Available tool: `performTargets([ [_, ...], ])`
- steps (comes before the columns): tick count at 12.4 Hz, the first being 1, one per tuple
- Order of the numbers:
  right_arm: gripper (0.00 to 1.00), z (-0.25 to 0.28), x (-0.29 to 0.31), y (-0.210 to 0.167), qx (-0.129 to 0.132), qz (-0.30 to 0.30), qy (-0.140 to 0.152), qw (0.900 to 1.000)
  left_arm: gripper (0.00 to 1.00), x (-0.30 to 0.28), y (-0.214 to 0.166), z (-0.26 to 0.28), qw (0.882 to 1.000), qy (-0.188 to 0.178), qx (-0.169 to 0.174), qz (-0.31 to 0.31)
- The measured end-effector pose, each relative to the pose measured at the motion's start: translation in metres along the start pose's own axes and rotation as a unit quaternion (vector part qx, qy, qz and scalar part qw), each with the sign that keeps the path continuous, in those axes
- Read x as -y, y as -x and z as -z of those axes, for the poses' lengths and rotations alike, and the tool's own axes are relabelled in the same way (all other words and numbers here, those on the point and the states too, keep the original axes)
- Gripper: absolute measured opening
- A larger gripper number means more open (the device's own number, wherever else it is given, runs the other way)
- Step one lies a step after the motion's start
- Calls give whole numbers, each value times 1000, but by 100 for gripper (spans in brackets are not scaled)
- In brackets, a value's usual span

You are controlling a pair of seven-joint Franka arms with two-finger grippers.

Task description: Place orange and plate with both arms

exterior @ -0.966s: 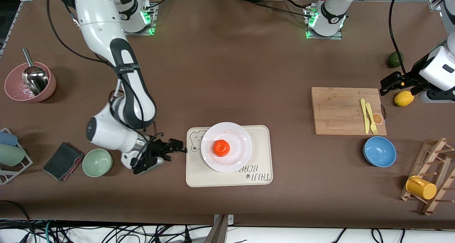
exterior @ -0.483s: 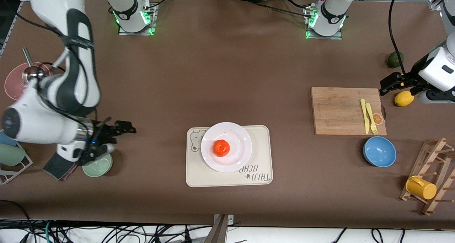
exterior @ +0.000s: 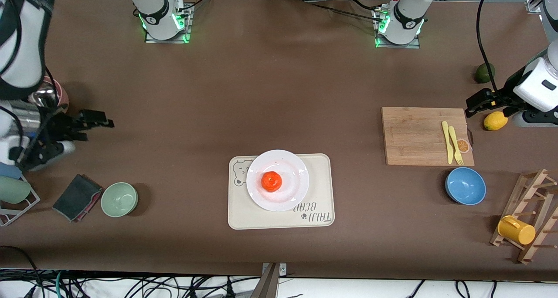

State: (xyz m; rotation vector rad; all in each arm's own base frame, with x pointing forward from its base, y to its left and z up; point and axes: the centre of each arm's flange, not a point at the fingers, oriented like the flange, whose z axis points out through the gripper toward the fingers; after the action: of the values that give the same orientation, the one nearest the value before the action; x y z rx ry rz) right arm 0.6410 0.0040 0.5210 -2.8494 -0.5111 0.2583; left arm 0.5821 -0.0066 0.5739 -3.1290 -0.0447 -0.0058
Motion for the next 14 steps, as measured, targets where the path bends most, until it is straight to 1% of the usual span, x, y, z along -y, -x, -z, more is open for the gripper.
performTargets([
  [2, 100, 36, 23, 24, -5, -21, 22, 1000, 100, 0, 0, -1, 1000, 0, 1, 0],
  [4, 100, 57, 57, 45, -6, -51, 47, 998, 100, 0, 0, -2, 1000, 0, 2, 0],
  [6, 100, 70, 91, 67, -12, -79, 61, 995, 100, 0, 0, -2, 1000, 0, 2, 0],
  [8, 100, 79, 112, 89, -20, -104, 67, 992, 100, 0, 0, -2, 1000, 0, 2, 0],
  [10, 100, 82, 118, 106, -23, -135, 69, 988, 100, 0, -1, -2, 1000, 0, 2, 0],
  [11, 100, 78, 115, 111, -22, -149, 75, 986, 100, 0, -1, -3, 1000, 0, 2, 0],
  [14, 100, 59, 90, 106, -22, -186, 82, 979, 100, 1, -1, -3, 1000, 0, 3, 0],
])
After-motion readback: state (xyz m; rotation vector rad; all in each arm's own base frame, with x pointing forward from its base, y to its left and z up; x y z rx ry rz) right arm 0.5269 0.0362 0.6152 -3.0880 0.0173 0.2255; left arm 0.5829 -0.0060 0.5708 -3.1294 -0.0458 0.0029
